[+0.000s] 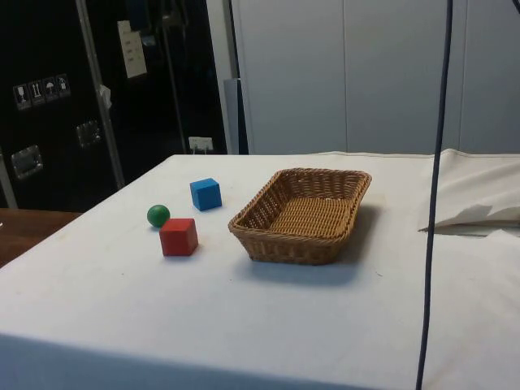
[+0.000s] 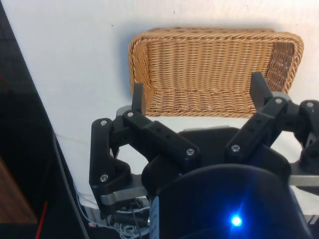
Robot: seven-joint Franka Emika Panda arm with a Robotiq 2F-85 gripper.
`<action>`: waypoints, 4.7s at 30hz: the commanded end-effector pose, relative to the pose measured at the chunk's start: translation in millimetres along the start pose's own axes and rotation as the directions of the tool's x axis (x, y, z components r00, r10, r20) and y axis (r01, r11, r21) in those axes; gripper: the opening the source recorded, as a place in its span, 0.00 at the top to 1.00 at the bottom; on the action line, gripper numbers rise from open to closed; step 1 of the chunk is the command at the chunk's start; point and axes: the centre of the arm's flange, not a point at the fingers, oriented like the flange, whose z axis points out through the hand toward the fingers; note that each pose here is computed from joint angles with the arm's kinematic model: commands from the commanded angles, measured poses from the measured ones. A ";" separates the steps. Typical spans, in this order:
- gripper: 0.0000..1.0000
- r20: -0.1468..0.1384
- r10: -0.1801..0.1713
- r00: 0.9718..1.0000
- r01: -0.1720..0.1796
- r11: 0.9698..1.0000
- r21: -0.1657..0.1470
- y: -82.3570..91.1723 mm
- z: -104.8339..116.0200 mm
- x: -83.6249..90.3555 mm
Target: Place all non-red objects into the basket.
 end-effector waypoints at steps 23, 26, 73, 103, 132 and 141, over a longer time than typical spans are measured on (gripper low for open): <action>0.00 0.002 0.002 1.000 -0.002 1.000 -0.004 2.9 11.9 20.3; 0.00 0.002 0.004 1.000 -0.004 1.000 -0.002 4.7 13.0 20.2; 0.00 -0.070 0.156 0.985 -0.158 0.987 -0.028 69.2 95.9 25.0; 0.00 -0.088 0.303 0.949 -0.307 0.951 -0.035 85.4 143.7 35.8; 0.00 -0.087 0.401 0.912 -0.404 0.915 -0.017 118.8 195.1 40.5; 0.00 -0.080 0.439 0.895 -0.441 0.897 -0.013 131.7 212.2 42.3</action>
